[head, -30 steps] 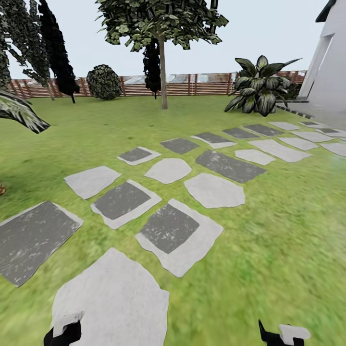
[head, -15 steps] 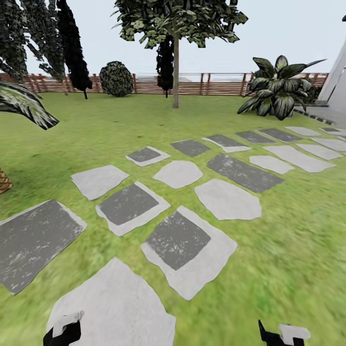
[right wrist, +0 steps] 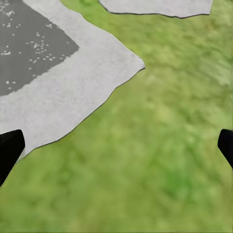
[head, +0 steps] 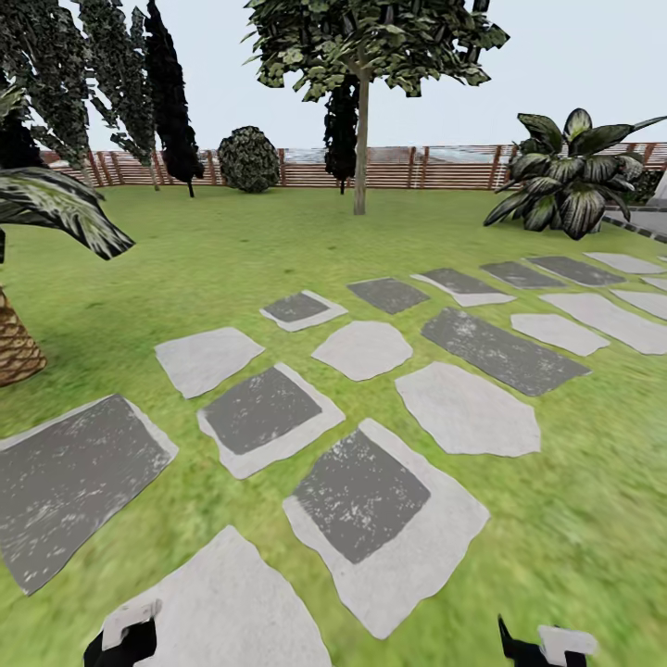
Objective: In the garden, pick up the pesticide atomizer on the floor and spray pesticide onto both trees until each tree trunk is fully covered.
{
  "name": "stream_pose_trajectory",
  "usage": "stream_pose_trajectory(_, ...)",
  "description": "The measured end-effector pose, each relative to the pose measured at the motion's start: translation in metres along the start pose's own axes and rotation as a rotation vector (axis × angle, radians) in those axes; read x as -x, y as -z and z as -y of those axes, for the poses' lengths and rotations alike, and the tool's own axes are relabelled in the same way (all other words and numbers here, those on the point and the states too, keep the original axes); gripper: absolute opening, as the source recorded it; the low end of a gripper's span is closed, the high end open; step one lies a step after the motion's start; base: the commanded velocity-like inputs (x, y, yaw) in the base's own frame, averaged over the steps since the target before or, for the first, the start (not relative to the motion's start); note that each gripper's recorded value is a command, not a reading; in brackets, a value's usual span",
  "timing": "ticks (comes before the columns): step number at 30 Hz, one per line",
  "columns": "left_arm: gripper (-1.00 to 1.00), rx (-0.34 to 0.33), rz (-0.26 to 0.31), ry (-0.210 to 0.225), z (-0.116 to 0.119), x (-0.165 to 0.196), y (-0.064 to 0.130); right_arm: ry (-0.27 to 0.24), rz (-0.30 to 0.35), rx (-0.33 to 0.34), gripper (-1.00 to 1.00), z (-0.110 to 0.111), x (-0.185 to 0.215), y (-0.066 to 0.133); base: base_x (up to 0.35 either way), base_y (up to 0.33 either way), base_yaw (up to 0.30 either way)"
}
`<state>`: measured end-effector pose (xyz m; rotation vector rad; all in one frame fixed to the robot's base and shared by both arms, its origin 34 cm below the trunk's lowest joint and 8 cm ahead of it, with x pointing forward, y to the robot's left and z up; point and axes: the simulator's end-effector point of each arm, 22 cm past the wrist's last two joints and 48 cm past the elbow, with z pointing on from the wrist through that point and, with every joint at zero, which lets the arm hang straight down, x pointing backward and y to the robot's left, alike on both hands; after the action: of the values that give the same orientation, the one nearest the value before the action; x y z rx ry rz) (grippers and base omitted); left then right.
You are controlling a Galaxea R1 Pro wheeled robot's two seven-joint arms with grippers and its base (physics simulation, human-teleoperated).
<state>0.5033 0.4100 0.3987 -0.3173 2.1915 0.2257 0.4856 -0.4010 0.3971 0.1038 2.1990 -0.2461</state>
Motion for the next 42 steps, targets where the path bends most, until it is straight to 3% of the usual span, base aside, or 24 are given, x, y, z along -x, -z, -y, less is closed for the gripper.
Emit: stream_pose_trajectory(42,-1.00,0.004,0.001,0.004,-0.0012,0.0002,0.0000,0.000,0.000,0.002,1.00,-0.0006,0.0000,0.0000,0.338,0.000,0.000)
